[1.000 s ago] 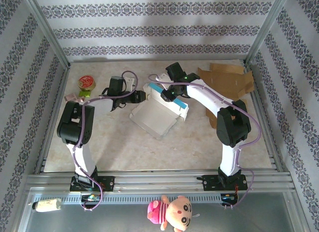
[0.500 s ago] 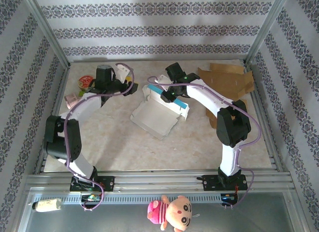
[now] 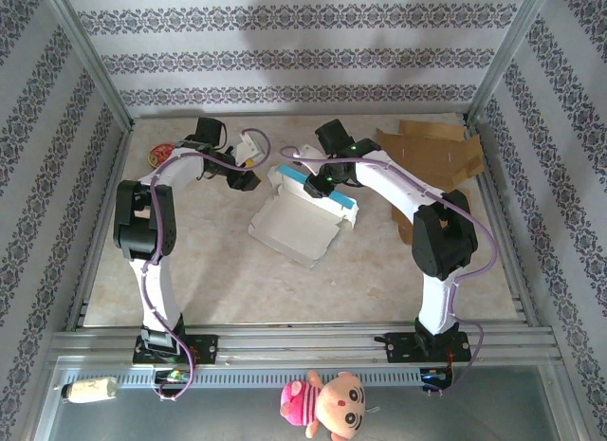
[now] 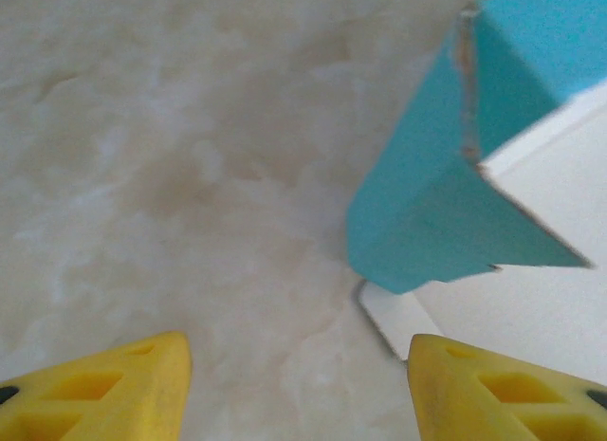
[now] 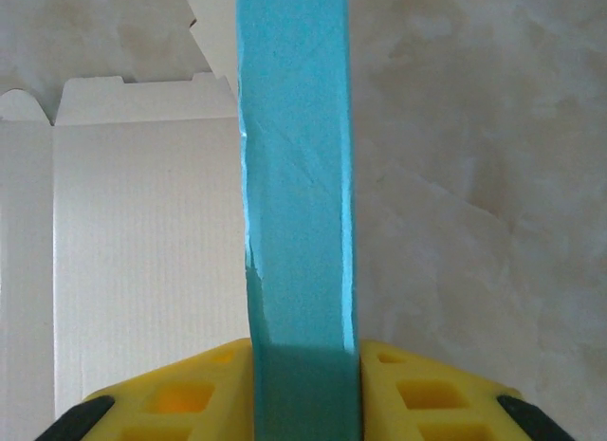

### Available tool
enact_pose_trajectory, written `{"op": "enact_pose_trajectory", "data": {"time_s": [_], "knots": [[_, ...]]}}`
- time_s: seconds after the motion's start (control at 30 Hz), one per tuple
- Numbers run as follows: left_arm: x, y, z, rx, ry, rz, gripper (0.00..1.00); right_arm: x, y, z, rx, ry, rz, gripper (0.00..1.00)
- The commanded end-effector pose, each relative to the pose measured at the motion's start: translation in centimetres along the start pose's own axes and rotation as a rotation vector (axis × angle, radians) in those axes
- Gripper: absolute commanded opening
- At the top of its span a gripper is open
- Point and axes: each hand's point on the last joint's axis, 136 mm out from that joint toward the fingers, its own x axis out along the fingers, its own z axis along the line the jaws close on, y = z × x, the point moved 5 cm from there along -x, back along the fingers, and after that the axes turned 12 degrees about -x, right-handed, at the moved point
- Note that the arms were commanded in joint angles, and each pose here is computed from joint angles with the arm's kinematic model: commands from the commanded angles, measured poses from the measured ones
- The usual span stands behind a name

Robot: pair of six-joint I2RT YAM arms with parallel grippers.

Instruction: Fold the paper box

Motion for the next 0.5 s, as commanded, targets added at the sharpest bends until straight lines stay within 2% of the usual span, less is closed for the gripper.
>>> {"op": "enact_pose_trajectory", "data": {"time_s": [0.0, 0.13, 0.3, 0.47], "knots": [[0.0, -1.4, -1.8, 0.109, 0.134, -0.082, 0.61, 0.5, 0.9, 1.9, 0.004, -0.102, 0.026, 0.31], [1.2, -1.8, -1.9, 0.131, 0.149, -0.097, 0.58, 0.4, 0.8, 1.8, 0.004, -0.1, 0.02, 0.31], [2.6, -2.1, -2.6, 0.152, 0.187, -0.1, 0.45, 0.6, 0.8, 1.8, 0.015, -0.098, 0.011, 0.32], [2.9, -2.5, -3.5, 0.122, 0.225, -0.112, 0.46, 0.7, 1.0, 1.9, 0.023, -0.101, 0.006, 0.31]]}}
